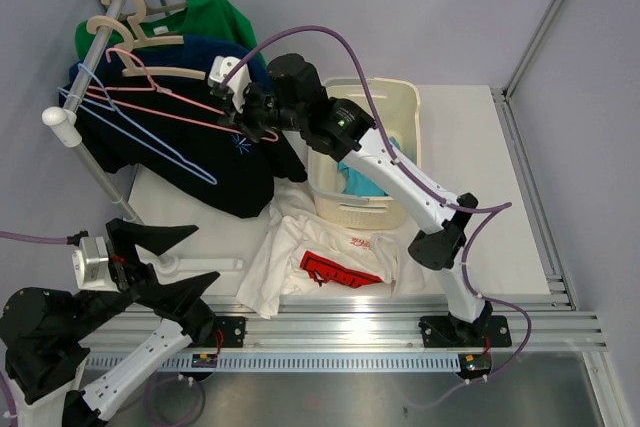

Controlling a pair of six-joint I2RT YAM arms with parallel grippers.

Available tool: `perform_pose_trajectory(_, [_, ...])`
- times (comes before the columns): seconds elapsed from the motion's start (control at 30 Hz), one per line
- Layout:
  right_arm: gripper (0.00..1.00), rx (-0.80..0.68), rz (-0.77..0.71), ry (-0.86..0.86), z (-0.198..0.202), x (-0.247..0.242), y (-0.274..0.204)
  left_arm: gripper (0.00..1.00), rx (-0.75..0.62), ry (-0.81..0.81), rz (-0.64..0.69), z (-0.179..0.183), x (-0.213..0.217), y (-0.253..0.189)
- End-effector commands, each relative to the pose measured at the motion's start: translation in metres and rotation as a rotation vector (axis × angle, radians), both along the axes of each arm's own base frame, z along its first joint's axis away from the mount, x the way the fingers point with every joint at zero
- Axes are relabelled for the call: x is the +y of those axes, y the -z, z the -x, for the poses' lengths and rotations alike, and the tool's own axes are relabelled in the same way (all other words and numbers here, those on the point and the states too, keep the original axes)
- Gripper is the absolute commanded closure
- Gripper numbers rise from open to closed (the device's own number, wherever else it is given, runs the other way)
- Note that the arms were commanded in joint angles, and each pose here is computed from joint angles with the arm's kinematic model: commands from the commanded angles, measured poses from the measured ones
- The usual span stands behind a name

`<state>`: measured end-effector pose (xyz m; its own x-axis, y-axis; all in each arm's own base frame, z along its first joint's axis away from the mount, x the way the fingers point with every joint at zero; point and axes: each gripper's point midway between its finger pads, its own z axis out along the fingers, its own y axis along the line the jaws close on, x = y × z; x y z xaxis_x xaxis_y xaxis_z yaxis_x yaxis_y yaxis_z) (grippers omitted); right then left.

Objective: Remove the t-shirt from the hanger
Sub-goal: Place the hanger at the clothesline.

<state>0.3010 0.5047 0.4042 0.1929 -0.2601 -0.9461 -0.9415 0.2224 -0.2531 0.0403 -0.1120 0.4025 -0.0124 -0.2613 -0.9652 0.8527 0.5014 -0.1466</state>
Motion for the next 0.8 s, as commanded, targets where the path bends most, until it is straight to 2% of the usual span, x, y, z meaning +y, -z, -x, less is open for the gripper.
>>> perform_pose_trajectory(0.0, [1.00, -0.081, -0.146, -0.012, -0.010, 0.017, -0.033, 0.01, -0.023, 0.025, -0.006, 0.001, -0.004, -0.001])
perform_pose_trajectory(0.57, [1.00, -0.047, -0.274, -0.086, -0.012, 0.058, -0.031, 0.01, -0.028, 0.021, 0.005, 0.004, -0.001, -0.001])
perform_pose_trajectory(0.77, [1.00, -0.071, -0.258, -0.100, -0.004, 0.074, -0.019, 0.01, -0.045, 0.013, 0.002, 0.004, 0.001, -0.001])
